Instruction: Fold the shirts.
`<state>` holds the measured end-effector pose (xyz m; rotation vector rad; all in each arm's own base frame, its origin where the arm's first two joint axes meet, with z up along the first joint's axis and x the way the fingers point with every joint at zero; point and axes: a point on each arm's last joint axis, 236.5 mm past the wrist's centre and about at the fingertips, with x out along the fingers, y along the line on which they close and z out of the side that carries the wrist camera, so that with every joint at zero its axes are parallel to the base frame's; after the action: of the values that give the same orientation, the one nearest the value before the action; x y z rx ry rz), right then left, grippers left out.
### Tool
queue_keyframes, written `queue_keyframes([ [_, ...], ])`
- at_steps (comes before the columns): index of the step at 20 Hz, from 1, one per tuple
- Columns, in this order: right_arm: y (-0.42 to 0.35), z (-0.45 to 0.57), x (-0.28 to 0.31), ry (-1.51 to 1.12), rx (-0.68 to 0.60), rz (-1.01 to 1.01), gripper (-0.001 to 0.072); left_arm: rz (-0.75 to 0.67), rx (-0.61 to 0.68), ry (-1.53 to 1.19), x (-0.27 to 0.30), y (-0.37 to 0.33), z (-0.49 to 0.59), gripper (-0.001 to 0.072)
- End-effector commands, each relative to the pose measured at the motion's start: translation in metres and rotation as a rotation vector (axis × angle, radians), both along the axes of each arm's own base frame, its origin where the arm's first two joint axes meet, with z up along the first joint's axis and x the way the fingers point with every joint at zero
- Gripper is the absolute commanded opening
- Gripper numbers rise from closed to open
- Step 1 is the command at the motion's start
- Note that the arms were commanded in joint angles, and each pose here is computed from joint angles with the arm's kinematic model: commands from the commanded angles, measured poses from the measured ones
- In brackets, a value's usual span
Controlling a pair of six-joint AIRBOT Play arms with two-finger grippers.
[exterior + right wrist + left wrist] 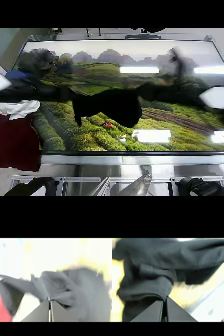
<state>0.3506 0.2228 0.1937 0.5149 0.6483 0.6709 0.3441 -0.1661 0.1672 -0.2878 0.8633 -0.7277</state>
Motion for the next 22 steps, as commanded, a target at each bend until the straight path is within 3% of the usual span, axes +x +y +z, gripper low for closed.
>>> queue_keyframes([
  [1, -0.092, 0.153, -0.047, -0.411, 0.047, -0.235, 0.0022, 0.078, -0.116, -0.413, -0.037, 0.025, 0.172, 0.0026],
  [5, -0.13, 0.217, -0.115, -0.655, 0.021, -0.381, 0.0022, 0.133, -0.056, -0.68, -0.098, 0.036, 0.254, 0.0027],
  [9, -0.137, 0.215, -0.117, -0.662, -0.019, -0.408, 0.0022, 0.183, -0.034, -0.706, -0.109, 0.043, 0.254, 0.0027],
  [17, -0.187, 0.027, 0.032, -0.049, -0.212, -0.443, 0.0022, 0.324, -0.086, -0.16, -0.004, 0.107, 0.069, 0.0024],
  [22, -0.181, -0.105, 0.069, 0.311, -0.232, -0.345, 0.0022, 0.208, -0.105, 0.129, 0.013, 0.087, -0.053, 0.0023],
])
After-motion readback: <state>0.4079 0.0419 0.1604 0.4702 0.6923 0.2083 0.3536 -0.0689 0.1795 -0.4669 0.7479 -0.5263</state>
